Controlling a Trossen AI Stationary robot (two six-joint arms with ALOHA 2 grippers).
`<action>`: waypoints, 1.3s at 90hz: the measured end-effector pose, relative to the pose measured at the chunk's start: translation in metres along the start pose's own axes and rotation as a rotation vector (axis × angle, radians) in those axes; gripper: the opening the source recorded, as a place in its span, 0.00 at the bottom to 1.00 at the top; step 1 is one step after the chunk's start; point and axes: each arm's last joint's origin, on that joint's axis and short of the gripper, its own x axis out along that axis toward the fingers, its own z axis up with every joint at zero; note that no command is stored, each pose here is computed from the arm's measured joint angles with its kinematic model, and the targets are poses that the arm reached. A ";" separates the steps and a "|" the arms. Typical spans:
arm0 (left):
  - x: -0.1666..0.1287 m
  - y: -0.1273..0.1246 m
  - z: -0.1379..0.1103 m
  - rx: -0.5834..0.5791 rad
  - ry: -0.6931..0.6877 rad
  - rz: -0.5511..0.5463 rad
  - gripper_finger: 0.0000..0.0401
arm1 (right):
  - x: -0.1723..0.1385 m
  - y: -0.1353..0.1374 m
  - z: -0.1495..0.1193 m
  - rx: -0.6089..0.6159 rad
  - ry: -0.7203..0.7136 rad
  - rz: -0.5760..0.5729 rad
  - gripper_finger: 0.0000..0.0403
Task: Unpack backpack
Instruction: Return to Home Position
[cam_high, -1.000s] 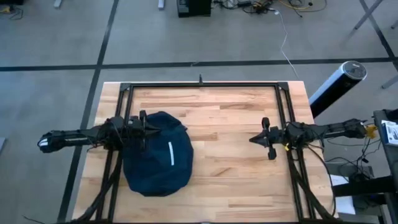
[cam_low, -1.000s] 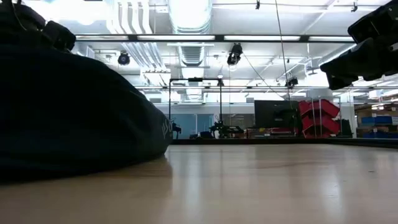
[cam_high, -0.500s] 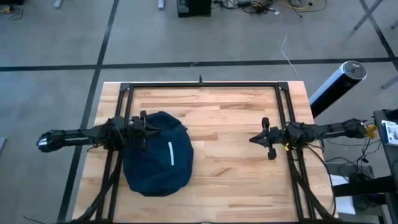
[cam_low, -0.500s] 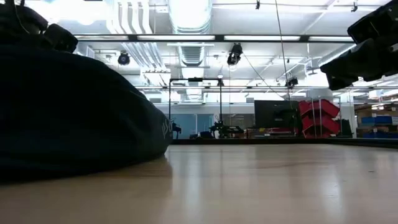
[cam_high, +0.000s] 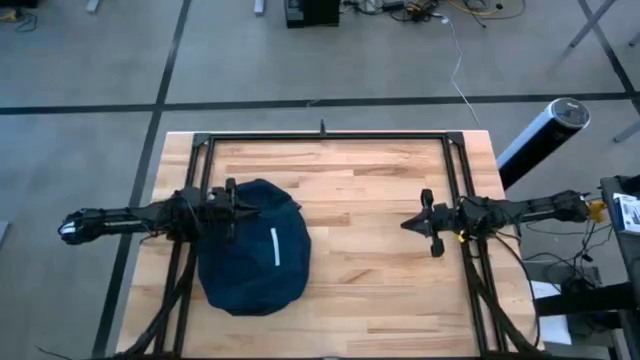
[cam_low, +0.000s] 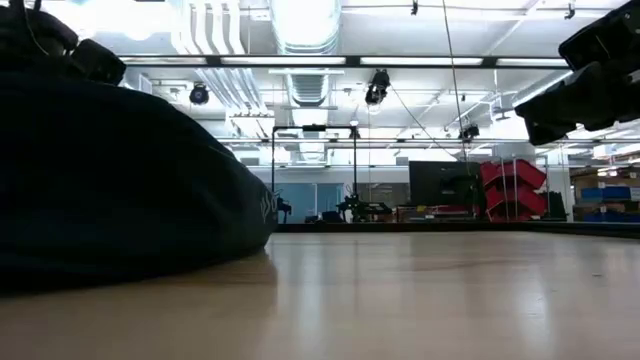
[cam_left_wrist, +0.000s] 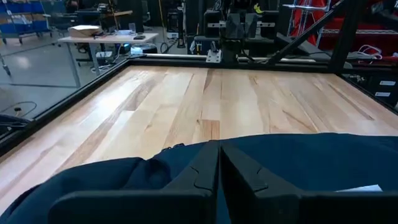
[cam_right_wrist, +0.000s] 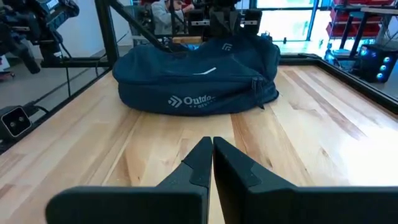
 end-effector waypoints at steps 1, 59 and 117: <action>0.000 0.000 0.000 0.000 0.000 0.000 0.01 | 0.000 0.000 0.000 0.000 0.000 0.000 0.00; 0.000 0.000 0.000 0.000 0.001 0.000 0.01 | 0.000 0.000 0.000 0.000 0.005 0.000 0.00; 0.001 0.000 -0.001 -0.001 0.010 0.000 0.01 | 0.000 0.000 0.000 0.000 0.005 0.000 0.00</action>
